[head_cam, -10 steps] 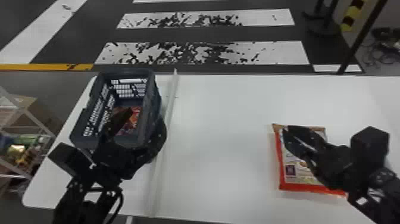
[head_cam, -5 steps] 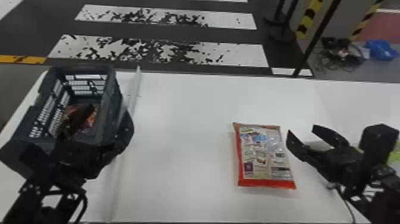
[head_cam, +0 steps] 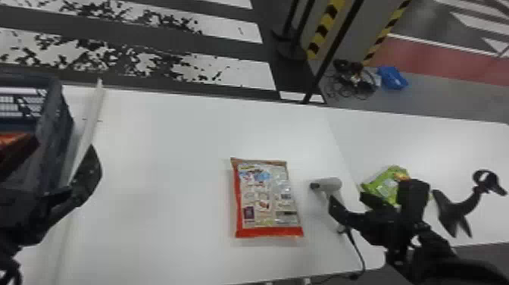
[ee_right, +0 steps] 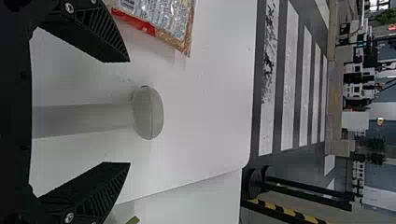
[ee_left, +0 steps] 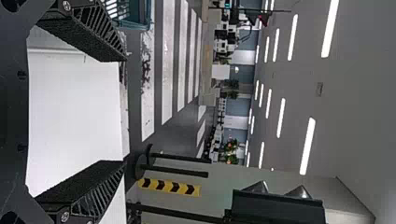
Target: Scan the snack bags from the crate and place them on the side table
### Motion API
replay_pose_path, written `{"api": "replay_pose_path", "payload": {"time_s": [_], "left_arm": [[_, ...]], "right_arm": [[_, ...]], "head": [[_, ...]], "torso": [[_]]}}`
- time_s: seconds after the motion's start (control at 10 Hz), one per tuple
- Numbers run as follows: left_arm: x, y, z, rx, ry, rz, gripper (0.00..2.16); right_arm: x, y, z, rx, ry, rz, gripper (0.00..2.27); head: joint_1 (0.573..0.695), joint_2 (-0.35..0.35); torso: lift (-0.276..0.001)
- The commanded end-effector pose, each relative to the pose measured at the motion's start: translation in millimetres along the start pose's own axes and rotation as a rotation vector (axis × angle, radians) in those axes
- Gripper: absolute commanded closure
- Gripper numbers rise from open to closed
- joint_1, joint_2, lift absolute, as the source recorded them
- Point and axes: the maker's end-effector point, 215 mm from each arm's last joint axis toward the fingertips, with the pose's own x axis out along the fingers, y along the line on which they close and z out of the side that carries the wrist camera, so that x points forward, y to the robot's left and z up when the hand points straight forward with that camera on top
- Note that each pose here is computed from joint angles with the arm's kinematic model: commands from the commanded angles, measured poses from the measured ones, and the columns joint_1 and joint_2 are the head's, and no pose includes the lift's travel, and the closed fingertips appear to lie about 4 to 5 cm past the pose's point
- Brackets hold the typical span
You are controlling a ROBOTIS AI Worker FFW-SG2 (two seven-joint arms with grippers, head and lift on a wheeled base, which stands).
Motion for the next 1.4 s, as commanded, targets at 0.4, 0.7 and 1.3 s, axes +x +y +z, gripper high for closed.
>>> {"api": "replay_pose_path", "payload": {"time_s": [0.4, 0.7, 1.3], "left_arm": [[0, -1, -13, -0.007, 0.022, -0.007, 0.09], [0, -1, -18, -0.009, 0.029, -0.010, 0.09], [1, -2, -19, -0.013, 0.030, -0.013, 0.09]], "right_arm": [[24, -10, -29, 0.055, 0.112, 0.055, 0.09], [39, -13, -34, 0.045, 0.150, 0.072, 0.39], [38, -19, -33, 0.014, 0.152, 0.055, 2.24]], "head": [[0.695, -0.340], [0.695, -0.338], [0.695, -0.344]], "torso": [[-0.095], [-0.095], [-0.095]]}}
